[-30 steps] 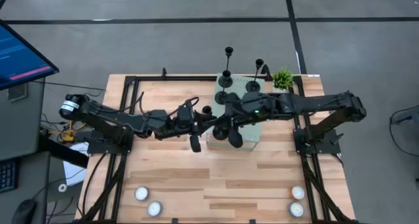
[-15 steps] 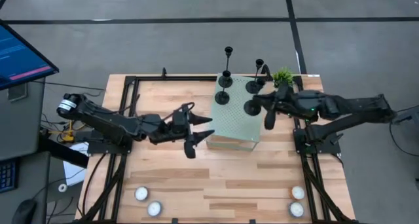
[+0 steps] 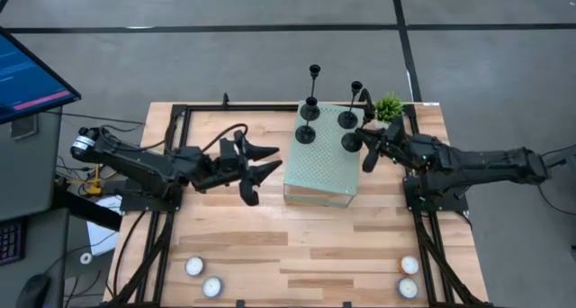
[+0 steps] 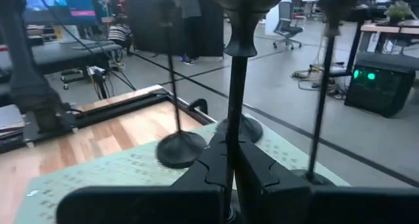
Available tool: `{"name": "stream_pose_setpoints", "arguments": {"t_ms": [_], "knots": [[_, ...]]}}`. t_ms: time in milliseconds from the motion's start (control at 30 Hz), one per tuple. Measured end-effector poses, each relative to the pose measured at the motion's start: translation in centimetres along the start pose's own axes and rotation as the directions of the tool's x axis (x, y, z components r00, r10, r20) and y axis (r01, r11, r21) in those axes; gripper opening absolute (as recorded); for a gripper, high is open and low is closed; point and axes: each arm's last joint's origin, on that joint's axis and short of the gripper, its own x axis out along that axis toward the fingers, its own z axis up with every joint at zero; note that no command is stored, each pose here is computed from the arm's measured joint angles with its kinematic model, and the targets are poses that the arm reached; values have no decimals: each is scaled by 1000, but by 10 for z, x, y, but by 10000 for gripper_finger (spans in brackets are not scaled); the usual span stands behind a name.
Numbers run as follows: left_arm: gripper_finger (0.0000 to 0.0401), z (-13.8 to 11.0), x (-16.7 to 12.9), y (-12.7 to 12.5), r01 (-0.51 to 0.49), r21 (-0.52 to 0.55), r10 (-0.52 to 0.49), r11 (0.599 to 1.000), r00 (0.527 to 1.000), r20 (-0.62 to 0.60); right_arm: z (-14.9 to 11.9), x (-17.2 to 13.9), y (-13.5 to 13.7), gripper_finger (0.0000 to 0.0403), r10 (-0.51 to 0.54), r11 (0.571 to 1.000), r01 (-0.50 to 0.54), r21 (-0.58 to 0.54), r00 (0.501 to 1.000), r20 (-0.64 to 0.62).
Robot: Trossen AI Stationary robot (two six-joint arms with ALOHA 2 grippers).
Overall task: Pick & Place candle stick holders
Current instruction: Put the black candle holder on the shelf and align it with the bottom black candle holder
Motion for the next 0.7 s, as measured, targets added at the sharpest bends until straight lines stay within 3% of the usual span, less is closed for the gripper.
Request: {"name": "stream_pose_setpoints", "arguments": {"t_ms": [700], "knots": [[158,-1,0,1,-26,28,26,999,1000,-2,-13,35,-14,0,70,995,-77,-62,992,-109]]}}
